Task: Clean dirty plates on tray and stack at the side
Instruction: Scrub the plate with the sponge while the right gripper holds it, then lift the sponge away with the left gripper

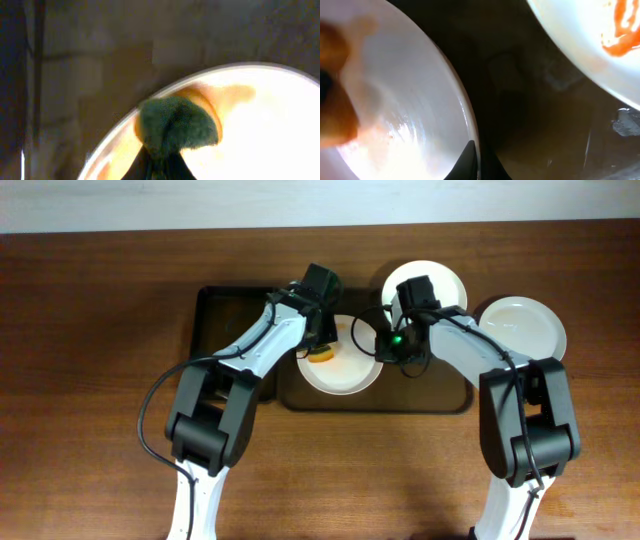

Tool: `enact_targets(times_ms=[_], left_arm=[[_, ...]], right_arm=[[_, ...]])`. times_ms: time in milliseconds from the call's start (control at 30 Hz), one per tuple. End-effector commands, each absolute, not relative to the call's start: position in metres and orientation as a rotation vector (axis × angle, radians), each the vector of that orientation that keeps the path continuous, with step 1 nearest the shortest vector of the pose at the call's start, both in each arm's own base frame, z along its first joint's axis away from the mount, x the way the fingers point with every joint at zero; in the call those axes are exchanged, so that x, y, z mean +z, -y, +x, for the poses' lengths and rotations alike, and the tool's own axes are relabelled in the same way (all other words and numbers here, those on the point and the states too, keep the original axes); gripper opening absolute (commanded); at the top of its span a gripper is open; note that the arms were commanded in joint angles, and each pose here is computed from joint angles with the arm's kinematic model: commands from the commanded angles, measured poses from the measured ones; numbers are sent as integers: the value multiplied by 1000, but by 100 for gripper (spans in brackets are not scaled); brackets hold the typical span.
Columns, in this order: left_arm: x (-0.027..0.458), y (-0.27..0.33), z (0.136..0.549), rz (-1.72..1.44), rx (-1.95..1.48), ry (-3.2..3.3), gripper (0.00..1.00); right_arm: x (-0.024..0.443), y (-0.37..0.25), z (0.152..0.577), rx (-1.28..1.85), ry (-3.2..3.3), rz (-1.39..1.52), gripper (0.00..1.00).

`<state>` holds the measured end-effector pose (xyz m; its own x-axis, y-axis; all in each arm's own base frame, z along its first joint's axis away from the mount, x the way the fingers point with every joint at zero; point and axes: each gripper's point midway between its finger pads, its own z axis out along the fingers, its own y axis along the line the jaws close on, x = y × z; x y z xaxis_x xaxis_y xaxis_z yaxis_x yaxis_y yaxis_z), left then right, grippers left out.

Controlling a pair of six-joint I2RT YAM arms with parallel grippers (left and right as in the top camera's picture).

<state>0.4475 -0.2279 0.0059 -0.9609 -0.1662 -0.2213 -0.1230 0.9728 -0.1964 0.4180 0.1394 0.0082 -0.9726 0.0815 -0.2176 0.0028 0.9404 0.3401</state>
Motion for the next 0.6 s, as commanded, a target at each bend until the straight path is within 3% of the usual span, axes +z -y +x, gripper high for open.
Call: enact_targets(times_ms=[0,167,333,467,567], left_arm=[[-36,244,389,-299,-450,-3154,0],[6,288,377,112,-972,-3107,0],[85,258,426,57,-941,-2897,0],[164,203,463,-41,-841,-2676,0],[194,163,476,-91,-810,-2584,0]], right_arm=[[-6,-138,411,487,-2907,55,4],[-6,-138,410,486,-2910,56,4],[-6,-137,411,486,-2910,57,4],[-6,-137,411,486,-2909,57,4],[-6,-135,412,467,-2908,60,4]])
